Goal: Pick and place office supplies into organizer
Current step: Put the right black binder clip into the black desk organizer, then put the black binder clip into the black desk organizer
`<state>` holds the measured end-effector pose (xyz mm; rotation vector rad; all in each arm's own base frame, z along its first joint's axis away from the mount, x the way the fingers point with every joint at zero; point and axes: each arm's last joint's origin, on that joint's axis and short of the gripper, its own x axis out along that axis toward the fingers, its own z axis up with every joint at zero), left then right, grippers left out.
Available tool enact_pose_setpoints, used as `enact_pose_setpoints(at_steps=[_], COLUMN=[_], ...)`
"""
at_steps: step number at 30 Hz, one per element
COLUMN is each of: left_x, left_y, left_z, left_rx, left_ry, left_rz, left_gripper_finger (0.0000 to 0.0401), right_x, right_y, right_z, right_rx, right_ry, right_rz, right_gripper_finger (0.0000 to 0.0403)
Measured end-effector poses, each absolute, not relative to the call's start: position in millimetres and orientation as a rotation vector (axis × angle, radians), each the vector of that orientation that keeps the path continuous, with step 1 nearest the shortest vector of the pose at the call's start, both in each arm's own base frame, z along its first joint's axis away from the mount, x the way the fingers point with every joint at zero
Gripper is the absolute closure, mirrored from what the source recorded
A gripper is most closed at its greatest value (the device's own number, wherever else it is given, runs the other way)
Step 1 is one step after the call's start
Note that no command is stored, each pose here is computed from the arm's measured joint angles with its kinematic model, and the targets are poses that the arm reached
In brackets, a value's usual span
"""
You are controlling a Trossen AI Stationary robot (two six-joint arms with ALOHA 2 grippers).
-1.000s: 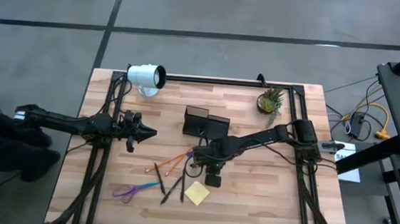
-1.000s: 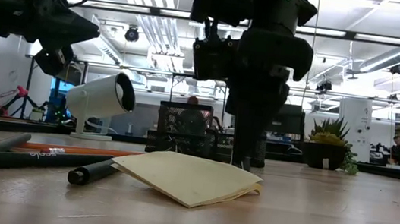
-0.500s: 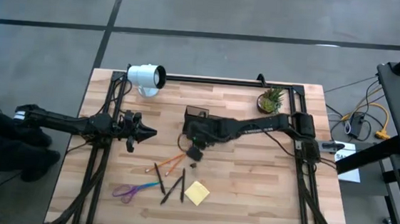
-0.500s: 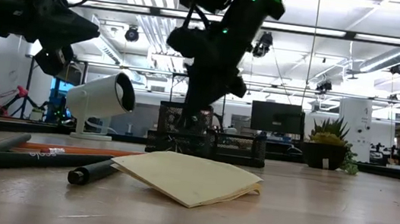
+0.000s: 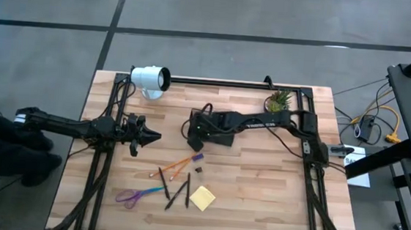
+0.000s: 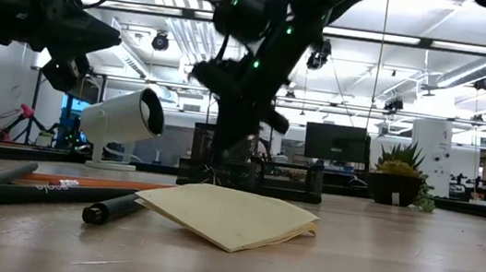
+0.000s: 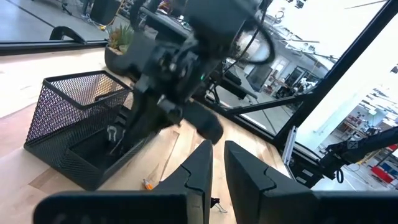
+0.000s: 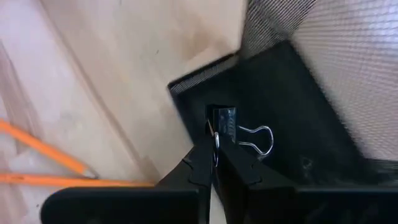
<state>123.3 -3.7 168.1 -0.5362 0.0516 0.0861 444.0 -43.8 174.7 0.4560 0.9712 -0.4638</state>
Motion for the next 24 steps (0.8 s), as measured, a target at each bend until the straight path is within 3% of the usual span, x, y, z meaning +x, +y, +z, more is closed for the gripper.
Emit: enact_pose_setpoints(at_steps=[8,16,24], left_x=[123.2,123.2,123.1], left_y=[-3.7,-3.7,-3.7], left_z=[168.2,168.2,168.3], left_rx=[-0.537,-0.537,-0.537], left_ry=[0.050,0.051,0.049], left_rz=[0.086,0.086,0.086], left_gripper_finger=[0.0374,0.0374,0.0374], right_x=[451.0,449.4,434.2], right_y=[-43.0,-39.2,19.4], right_z=[170.0,177.6,196.4], right_rx=[0.498,0.457,0.069], right_ry=[0.947,0.962,1.115], right_rz=[-0.489,-0.435,-0.001], right_gripper_finger=[0.0387,0.0294,0.0228])
